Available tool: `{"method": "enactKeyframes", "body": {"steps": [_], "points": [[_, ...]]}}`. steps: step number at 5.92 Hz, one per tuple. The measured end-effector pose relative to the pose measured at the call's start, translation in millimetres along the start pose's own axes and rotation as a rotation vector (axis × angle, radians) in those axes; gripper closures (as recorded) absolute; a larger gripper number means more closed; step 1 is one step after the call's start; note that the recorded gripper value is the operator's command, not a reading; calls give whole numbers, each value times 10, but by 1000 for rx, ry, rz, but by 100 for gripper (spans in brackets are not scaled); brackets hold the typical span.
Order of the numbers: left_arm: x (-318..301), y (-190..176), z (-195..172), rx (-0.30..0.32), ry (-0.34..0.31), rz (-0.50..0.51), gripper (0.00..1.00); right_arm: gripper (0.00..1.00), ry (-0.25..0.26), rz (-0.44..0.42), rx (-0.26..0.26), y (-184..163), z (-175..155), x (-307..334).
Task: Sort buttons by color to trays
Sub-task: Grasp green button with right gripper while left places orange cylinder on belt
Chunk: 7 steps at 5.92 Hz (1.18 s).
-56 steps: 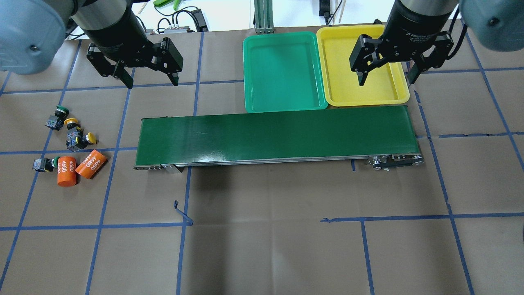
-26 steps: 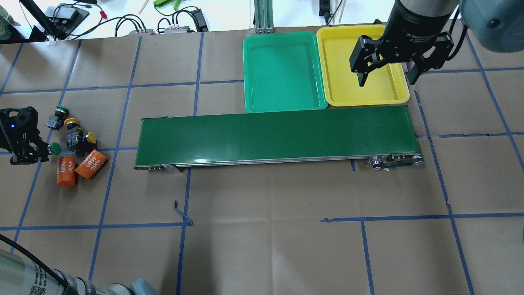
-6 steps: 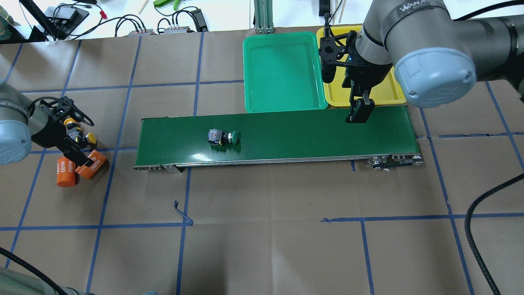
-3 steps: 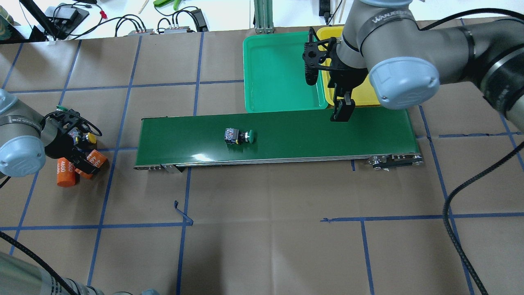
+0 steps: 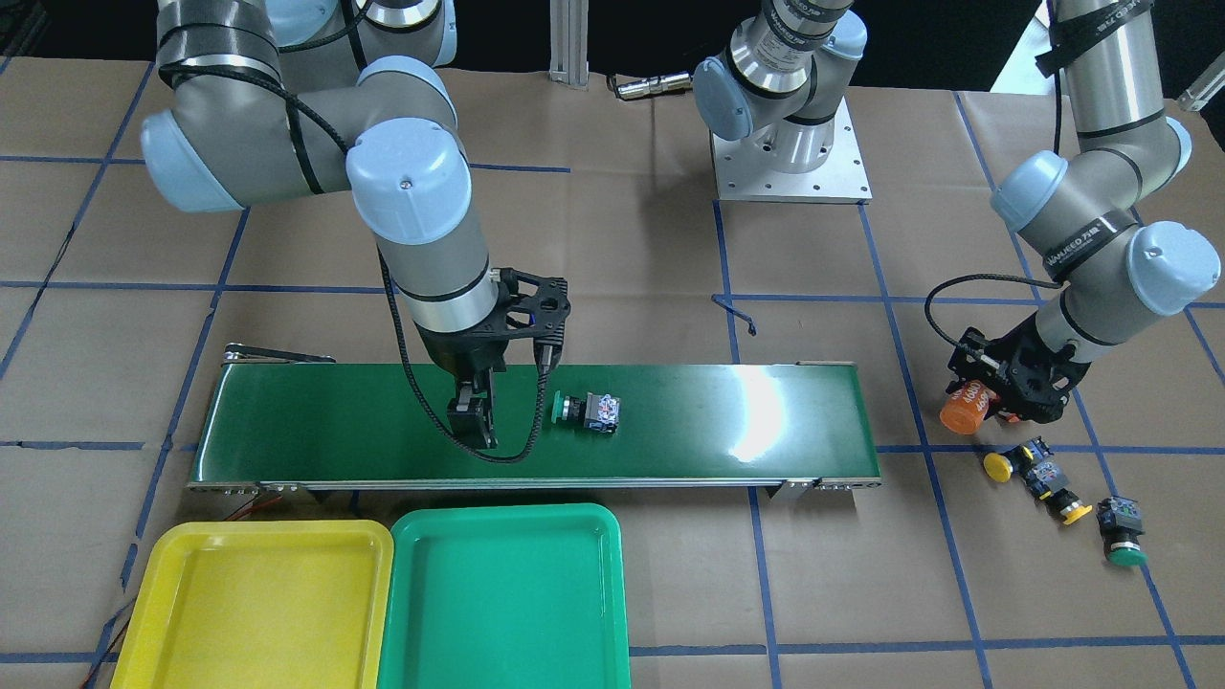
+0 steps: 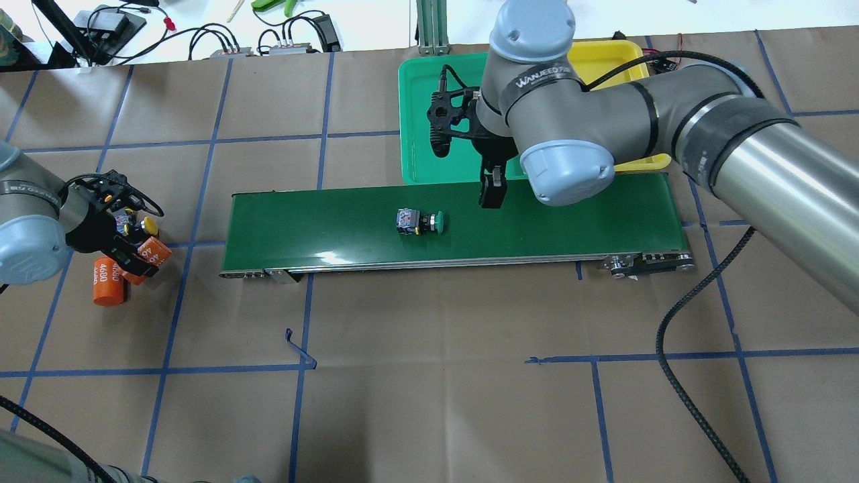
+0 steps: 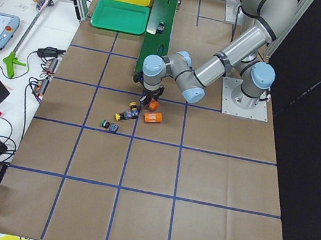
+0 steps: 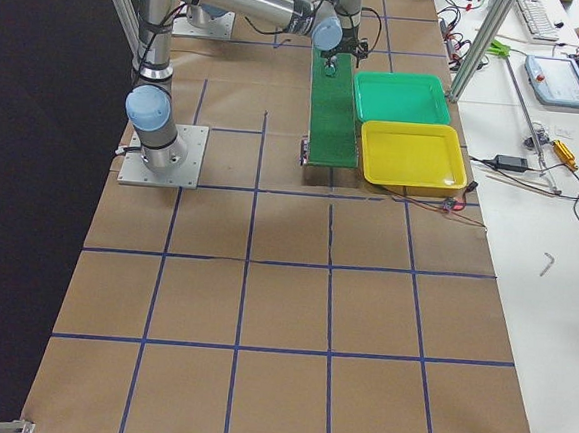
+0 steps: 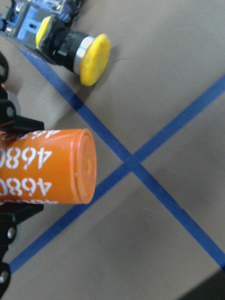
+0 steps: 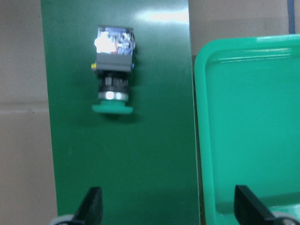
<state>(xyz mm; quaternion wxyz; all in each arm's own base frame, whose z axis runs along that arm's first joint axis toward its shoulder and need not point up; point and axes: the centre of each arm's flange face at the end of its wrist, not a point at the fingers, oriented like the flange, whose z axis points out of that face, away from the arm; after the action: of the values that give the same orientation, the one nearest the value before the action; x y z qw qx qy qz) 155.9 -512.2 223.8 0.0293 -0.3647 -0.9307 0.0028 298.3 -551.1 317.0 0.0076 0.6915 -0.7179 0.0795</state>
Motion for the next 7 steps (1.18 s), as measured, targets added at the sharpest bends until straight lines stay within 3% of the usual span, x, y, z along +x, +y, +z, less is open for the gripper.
{"method": "enactKeyframes", "body": {"steps": [2,3,4,5,6,7], "points": [[569,-810,-525,1,-22,196,100,0,-11,27,2,-305,289,-67],[937,-1213,-566,-10,-10,321,100,3,-31,39,-9,-371,440,-111],[1226,-1466,-504,-21,14,446,100,10,-48,47,-20,-355,530,-131],[1411,-1626,-396,-24,36,565,92,28,-67,57,-35,-231,617,-150],[1536,-1751,-307,-27,47,640,2,51,-85,72,-61,12,717,-138],[1614,-1825,-243,-30,54,677,1,80,-93,90,-88,264,754,-86]]}}
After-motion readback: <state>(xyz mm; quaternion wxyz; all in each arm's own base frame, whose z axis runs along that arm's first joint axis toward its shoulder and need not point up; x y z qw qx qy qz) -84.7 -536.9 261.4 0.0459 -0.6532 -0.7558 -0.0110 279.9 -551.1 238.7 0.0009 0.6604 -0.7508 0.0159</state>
